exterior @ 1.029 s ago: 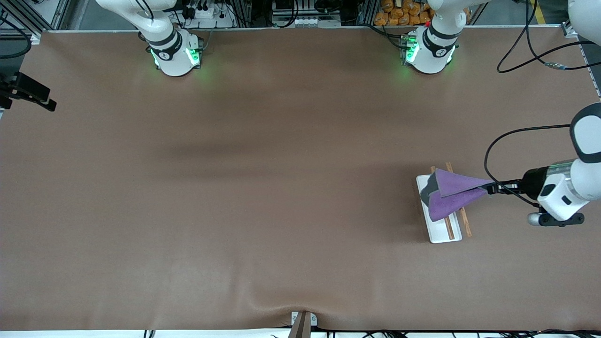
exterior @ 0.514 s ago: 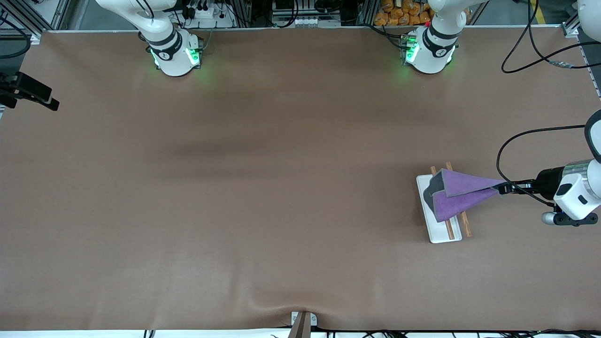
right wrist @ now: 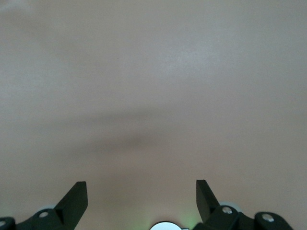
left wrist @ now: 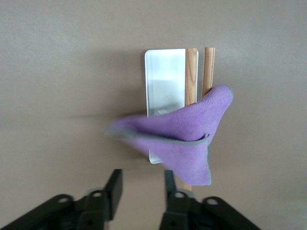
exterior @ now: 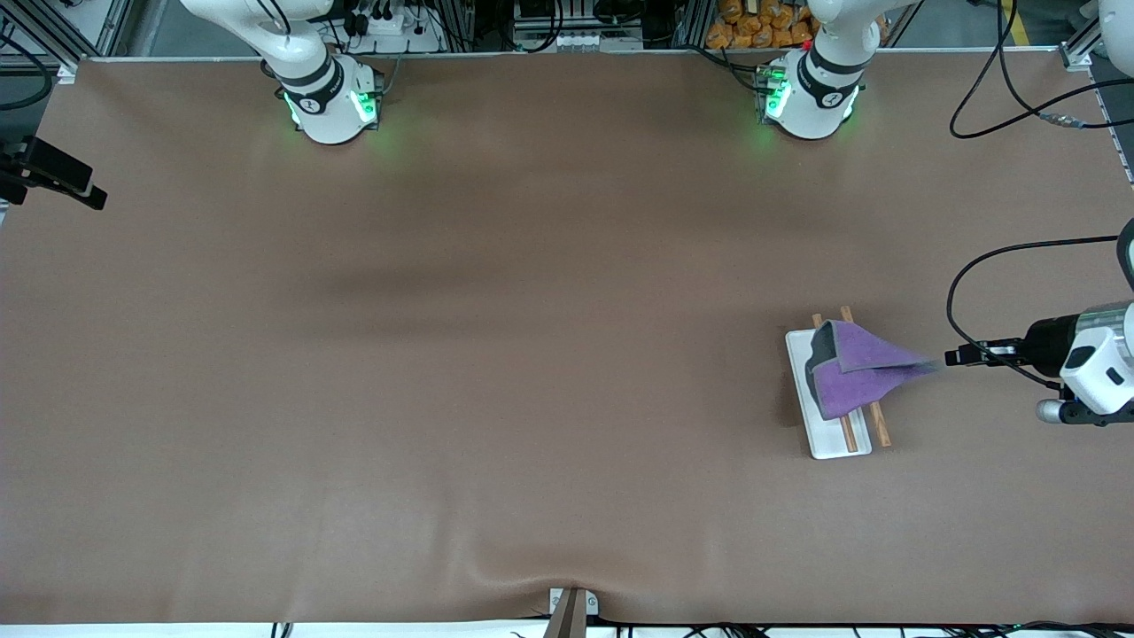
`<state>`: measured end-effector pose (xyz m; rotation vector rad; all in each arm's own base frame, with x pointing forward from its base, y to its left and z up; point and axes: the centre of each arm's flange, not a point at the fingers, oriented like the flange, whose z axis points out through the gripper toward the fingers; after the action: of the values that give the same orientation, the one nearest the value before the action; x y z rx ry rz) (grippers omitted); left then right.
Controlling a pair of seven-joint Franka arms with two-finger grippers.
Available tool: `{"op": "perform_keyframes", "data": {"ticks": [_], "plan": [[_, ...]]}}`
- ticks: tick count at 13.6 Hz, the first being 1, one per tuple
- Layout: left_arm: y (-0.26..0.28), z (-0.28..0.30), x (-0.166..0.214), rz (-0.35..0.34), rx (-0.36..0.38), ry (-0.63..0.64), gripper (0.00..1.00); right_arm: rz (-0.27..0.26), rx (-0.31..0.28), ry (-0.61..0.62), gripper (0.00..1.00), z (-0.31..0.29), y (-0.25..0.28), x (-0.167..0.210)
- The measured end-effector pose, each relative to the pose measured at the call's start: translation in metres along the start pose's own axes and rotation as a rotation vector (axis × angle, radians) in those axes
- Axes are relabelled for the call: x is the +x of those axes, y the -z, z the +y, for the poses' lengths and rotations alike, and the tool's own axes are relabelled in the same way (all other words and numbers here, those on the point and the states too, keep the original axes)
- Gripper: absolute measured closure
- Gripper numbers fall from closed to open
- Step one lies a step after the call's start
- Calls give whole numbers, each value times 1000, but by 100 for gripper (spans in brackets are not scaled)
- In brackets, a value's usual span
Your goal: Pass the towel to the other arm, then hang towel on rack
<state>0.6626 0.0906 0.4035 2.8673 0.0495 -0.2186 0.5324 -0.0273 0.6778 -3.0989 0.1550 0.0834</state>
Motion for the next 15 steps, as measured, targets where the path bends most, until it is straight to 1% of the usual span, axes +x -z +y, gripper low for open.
{"op": "perform_keyframes", "data": {"ticks": [3, 5, 7, 10, 12, 15], "plan": [[23, 8, -4, 37, 9, -12, 20, 0, 1, 1, 0, 0, 0, 0], [53, 23, -15, 71, 21, -32, 1, 0, 1, 1, 0, -1, 0, 0], [87, 44, -32, 103, 37, -46, 0, 1, 1, 2, 0, -1, 0, 0], [129, 79, -59, 147, 63, -29, 0, 1, 2, 3, 0, -1, 0, 0], [148, 108, -75, 179, 113, -11, 0, 2, 2, 2, 0, -1, 0, 0], [169, 152, -96, 230, 215, -8, 0, 2, 2, 2, 0, -1, 1, 0]]}}
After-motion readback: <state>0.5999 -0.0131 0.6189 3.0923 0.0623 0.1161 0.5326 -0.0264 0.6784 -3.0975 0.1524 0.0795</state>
